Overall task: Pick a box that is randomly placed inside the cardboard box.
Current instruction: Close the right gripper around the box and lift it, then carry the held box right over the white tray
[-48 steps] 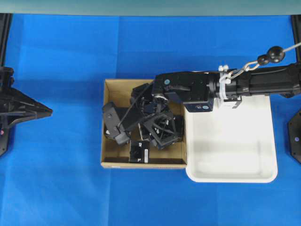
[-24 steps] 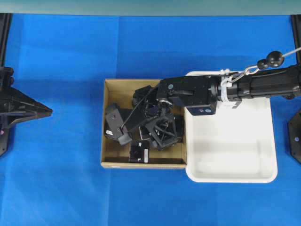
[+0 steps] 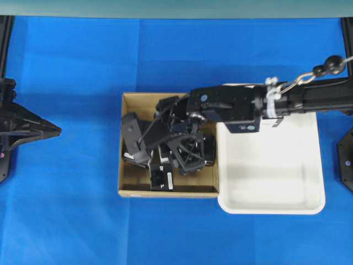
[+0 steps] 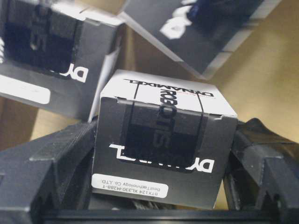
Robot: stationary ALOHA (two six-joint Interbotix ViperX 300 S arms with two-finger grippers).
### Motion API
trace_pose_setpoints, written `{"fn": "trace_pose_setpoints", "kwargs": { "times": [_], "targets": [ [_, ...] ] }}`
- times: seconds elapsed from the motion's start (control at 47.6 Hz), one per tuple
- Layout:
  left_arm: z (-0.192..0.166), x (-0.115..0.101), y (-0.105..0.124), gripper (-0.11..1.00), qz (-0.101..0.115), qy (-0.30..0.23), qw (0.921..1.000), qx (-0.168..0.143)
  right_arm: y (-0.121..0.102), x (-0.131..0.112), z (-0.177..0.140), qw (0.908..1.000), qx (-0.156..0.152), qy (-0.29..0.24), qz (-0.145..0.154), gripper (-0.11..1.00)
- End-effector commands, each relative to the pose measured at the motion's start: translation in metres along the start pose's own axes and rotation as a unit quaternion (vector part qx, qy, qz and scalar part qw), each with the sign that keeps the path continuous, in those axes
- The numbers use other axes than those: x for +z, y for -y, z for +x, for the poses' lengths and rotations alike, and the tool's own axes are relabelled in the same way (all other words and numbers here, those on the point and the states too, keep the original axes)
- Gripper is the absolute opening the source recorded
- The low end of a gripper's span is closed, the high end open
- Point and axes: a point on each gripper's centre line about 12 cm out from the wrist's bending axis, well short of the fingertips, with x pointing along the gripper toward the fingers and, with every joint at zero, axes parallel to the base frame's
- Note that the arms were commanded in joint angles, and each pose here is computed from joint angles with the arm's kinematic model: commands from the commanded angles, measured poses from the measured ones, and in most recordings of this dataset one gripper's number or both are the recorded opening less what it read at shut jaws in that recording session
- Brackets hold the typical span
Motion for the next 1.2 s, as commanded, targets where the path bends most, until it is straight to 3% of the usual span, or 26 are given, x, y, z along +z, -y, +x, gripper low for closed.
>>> {"fn": "trace_pose_setpoints", "kwargs": {
  "times": [0.0, 0.147, 0.357, 0.567, 1.176],
  "targets": [
    [0.001, 0.004, 0.000, -0.07, 0.001, 0.004, 1.0000, 0.003, 0.008, 0.009, -0.027, 0.9994, -0.016, 0.028, 0.010, 0.77],
    [0.001, 0.004, -0.002, -0.07, 0.000, 0.004, 1.0000, 0.007, 0.013, 0.012, -0.074, 0.9974, -0.028, 0.057, 0.034, 0.77],
    [0.001, 0.004, -0.002, -0.07, -0.001, 0.004, 1.0000, 0.007, 0.014, -0.004, -0.141, 0.9924, -0.042, 0.086, 0.077, 0.77],
    [-0.001, 0.006, -0.002, -0.07, -0.001, 0.009, 0.9999, 0.007, -0.004, -0.031, -0.184, 0.9922, -0.039, 0.084, 0.084, 0.77],
    [0.000, 0.004, -0.002, -0.07, -0.001, 0.005, 1.0000, 0.008, -0.030, -0.103, -0.168, 0.9925, -0.030, 0.027, 0.115, 0.77]
  ]
}}
